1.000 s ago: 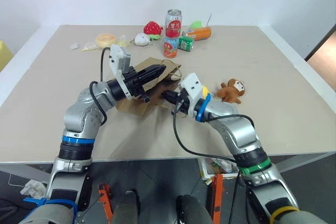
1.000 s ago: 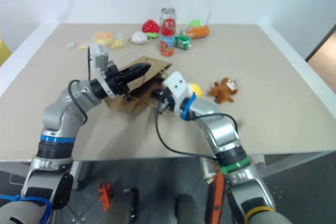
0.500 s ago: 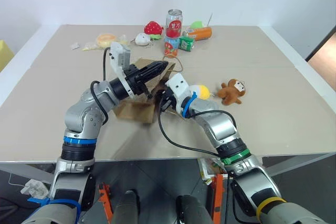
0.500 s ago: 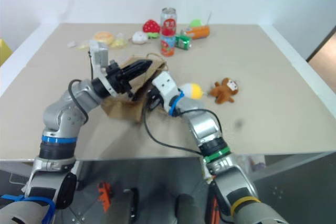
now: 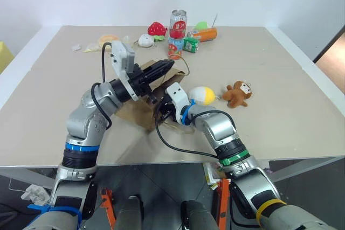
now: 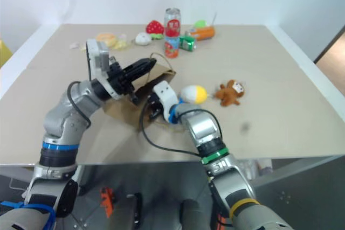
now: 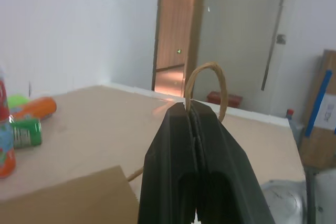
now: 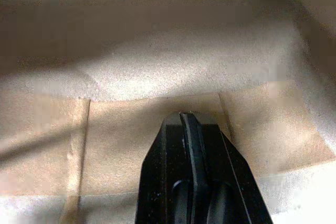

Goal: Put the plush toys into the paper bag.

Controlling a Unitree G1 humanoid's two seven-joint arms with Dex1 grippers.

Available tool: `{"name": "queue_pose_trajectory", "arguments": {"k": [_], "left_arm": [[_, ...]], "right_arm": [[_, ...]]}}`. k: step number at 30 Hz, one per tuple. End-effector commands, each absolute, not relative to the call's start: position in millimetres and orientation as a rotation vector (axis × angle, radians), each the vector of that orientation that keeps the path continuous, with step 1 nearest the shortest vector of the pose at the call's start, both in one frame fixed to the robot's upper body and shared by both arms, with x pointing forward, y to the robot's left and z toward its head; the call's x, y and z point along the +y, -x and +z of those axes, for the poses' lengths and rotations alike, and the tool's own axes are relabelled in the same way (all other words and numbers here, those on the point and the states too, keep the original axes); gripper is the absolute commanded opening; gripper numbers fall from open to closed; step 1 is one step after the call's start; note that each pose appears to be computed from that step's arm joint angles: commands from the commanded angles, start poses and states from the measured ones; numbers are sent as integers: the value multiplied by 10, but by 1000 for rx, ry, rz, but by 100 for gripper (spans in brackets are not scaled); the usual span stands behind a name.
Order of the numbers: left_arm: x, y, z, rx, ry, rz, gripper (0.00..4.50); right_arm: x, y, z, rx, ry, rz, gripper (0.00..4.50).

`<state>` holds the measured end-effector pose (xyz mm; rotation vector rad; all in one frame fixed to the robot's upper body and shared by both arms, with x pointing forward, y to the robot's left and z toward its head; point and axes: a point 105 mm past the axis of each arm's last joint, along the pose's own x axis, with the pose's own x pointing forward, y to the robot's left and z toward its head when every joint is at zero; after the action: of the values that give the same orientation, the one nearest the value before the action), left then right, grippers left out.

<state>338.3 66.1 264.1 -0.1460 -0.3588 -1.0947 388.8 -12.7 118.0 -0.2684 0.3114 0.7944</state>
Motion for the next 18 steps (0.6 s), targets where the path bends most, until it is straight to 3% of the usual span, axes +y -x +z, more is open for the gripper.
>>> {"name": "queue_pose_trajectory", "arguments": {"k": [1,13,18], "left_arm": [[560,-2968,2826,-682,-67,-1177,0],[629,-2970,2876,-872,-162,-1072,0],[643,-3040,2835,-851,-147,-1059,0]], "right_arm": [[-108,-3849,1290,359,157,791,7],[-204,-3848,1169,412,171,751,7],[-216,-3858,1229,372,175,755,7]]}}
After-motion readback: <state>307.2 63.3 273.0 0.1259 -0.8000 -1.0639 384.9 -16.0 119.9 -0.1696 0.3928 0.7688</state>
